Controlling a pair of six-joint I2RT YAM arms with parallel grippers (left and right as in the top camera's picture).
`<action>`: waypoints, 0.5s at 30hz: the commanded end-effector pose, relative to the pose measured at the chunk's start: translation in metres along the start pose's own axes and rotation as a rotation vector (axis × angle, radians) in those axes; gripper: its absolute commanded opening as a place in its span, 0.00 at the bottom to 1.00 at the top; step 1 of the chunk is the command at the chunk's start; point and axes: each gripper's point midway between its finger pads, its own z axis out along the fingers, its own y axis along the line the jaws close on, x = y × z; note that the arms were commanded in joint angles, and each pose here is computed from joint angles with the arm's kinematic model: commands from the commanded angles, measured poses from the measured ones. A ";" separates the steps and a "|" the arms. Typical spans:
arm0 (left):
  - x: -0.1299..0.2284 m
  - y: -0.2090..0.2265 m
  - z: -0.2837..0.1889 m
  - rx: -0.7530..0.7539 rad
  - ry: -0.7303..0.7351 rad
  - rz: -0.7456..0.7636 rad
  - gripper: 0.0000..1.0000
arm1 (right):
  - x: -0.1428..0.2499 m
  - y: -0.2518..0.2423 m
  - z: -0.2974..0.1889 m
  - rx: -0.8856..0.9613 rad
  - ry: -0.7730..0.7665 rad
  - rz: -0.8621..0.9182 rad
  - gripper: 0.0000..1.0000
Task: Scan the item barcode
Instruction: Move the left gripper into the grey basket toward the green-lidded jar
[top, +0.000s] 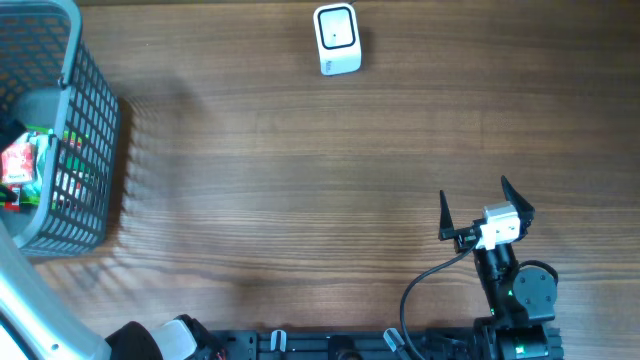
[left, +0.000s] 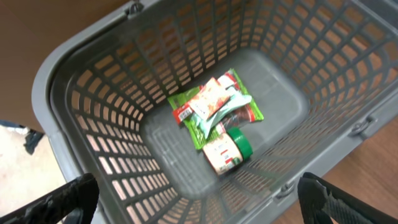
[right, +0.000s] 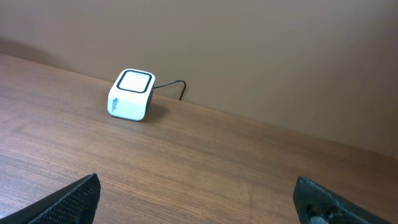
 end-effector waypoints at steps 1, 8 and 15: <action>-0.010 -0.001 -0.007 0.022 -0.045 0.069 1.00 | 0.001 -0.004 0.000 0.020 0.004 -0.010 1.00; -0.019 -0.020 -0.002 0.154 -0.092 0.466 1.00 | 0.001 -0.004 0.000 0.020 0.004 -0.009 1.00; 0.001 -0.025 0.034 0.291 0.024 0.658 1.00 | 0.001 -0.004 0.000 0.020 0.004 -0.010 1.00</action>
